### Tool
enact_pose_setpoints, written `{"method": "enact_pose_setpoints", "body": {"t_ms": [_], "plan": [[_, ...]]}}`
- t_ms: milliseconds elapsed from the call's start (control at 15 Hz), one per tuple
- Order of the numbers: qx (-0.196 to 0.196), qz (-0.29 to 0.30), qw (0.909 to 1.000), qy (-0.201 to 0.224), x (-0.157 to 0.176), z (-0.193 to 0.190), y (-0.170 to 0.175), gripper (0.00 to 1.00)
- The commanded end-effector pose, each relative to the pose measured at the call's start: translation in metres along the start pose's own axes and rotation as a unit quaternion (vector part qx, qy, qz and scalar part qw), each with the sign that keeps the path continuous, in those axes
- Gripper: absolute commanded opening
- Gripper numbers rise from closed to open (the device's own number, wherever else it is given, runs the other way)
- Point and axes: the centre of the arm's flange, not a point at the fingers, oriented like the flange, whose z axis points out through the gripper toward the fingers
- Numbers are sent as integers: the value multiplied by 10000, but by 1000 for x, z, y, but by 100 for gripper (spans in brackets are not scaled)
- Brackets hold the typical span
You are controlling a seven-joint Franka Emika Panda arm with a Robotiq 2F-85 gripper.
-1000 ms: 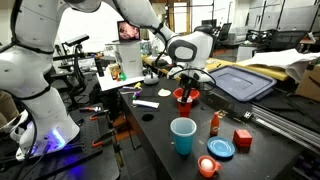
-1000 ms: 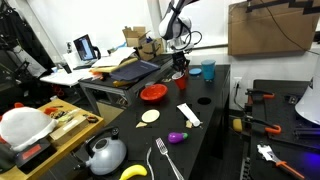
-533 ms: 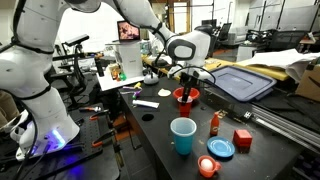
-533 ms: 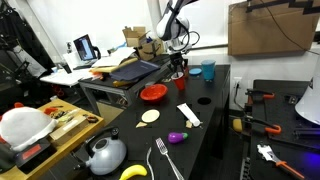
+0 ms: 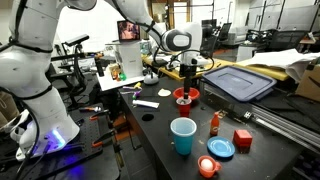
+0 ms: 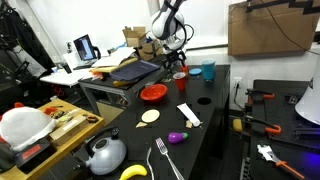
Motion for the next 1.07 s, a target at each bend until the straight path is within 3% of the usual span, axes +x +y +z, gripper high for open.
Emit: {"method": "enact_pose_setpoints", "body": {"t_ms": [0, 267, 533, 1000], "plan": [[-223, -140, 9992, 296, -26, -29, -10, 100], [196, -799, 9958, 400, -41, -47, -41, 100], [689, -1666, 9828, 397, -61, -60, -74, 100], [803, -3484, 9338, 108, -104, -45, -119, 100]]}}
